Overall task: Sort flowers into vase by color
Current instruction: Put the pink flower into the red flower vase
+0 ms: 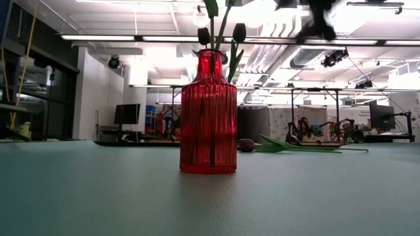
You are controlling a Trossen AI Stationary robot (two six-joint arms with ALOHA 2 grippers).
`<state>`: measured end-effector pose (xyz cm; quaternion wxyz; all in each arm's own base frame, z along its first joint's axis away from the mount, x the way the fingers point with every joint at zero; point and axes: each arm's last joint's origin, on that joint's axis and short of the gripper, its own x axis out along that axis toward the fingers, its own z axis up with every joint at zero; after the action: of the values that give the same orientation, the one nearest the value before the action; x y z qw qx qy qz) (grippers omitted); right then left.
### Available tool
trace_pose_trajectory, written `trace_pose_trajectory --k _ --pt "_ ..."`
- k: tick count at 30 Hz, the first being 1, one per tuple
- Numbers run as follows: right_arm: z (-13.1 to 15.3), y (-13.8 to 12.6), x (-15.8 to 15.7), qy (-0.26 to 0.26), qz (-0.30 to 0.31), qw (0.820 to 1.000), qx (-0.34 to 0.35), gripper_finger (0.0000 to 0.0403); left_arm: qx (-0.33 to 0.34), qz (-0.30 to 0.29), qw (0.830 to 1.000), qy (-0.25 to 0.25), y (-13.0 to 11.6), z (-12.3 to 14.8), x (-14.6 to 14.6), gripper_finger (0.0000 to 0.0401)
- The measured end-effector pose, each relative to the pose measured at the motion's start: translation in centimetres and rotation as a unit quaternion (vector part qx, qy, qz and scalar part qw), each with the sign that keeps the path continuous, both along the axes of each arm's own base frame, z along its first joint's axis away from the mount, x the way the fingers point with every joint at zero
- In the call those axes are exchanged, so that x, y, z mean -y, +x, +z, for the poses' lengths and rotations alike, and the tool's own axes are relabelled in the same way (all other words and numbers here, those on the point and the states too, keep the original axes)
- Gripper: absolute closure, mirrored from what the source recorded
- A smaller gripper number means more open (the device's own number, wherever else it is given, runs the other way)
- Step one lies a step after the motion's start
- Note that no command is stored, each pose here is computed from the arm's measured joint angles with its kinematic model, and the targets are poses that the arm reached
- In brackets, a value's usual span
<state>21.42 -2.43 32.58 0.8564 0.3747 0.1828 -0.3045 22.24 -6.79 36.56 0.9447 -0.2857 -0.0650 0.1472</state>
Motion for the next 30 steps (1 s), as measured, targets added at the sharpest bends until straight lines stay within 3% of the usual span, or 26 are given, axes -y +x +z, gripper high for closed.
trace_pose_trajectory --k 3,6,11,16,23,30 --pt "-2.2 0.0 3.6 0.060 -0.024 0.995 -0.082 0.0076 -0.045 -0.019 0.999 -0.014 0.7 -1.1 -1.8 0.0176" --pt "-4.0 0.1 7.4 0.081 -0.025 0.988 -0.131 0.0076 -0.069 -0.017 0.997 -0.033 1.1 -1.6 -3.7 0.0176" --pt "-7.3 0.0 14.1 0.099 -0.026 0.982 -0.161 0.0076 -0.093 -0.005 0.995 -0.043 1.3 -2.1 -6.7 0.0176" --pt "-10.9 0.0 20.0 0.120 0.006 0.981 -0.151 0.0076 -0.101 0.043 0.993 -0.041 1.2 -2.3 -9.3 0.0176" --pt "-13.3 3.0 24.8 0.114 0.102 0.968 -0.199 0.0076 -0.101 0.089 0.990 -0.041 0.8 -2.3 -11.4 0.0176" --pt "-14.4 5.7 27.6 0.095 0.147 0.941 -0.291 0.0076 -0.108 0.103 0.988 -0.026 0.7 -2.3 -12.2 0.0176"
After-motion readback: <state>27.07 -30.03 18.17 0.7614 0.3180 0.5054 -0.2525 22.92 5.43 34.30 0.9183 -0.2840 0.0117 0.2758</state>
